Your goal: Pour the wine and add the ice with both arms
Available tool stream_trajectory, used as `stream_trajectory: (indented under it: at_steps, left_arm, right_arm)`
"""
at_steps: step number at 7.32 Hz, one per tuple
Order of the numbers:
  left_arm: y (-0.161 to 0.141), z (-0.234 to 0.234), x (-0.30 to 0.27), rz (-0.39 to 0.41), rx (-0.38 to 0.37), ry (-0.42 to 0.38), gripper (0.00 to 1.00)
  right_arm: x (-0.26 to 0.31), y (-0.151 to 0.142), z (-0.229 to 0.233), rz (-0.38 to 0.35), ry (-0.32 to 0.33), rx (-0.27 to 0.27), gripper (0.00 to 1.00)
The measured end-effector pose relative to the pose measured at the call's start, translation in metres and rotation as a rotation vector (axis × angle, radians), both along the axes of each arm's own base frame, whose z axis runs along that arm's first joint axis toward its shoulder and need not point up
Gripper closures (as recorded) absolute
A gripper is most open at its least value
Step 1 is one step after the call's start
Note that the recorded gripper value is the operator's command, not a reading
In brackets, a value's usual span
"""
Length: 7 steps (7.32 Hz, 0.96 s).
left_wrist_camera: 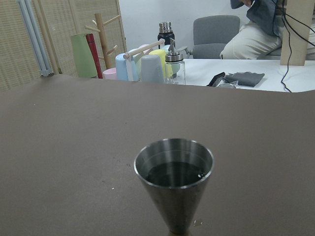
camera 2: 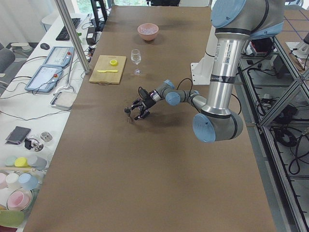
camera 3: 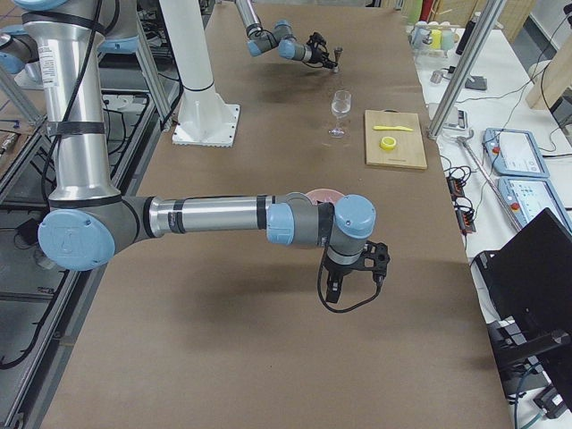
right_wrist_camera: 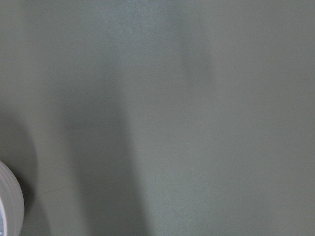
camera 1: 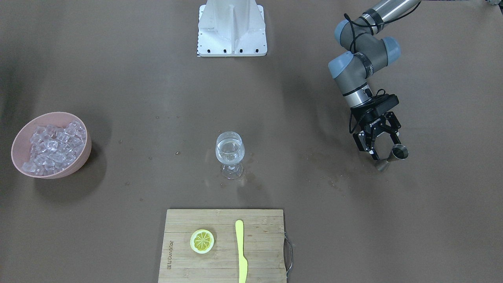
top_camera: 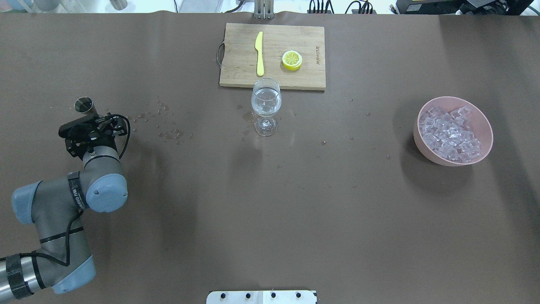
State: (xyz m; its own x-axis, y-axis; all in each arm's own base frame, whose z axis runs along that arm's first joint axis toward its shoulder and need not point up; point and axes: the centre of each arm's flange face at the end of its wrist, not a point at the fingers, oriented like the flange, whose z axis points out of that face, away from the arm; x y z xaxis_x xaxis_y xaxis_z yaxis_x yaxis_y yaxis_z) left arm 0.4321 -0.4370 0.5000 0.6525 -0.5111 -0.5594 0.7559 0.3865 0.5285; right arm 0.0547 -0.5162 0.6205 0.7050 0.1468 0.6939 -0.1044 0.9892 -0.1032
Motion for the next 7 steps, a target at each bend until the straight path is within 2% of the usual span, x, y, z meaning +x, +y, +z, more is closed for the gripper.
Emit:
stream_trajectory:
  at_steps: [3,7]
  left_arm:
    - [-0.005,0.01,0.005,-0.034,0.017,-0.013,0.14]
    - [-0.01,0.015,0.002,-0.056,0.042,-0.047,0.15]
  right_arm:
    - [-0.001,0.0,0.001,0.0,0.0,-0.004,0.0]
    - [-0.001,0.0,0.002,-0.001,0.0,-0.006,0.0]
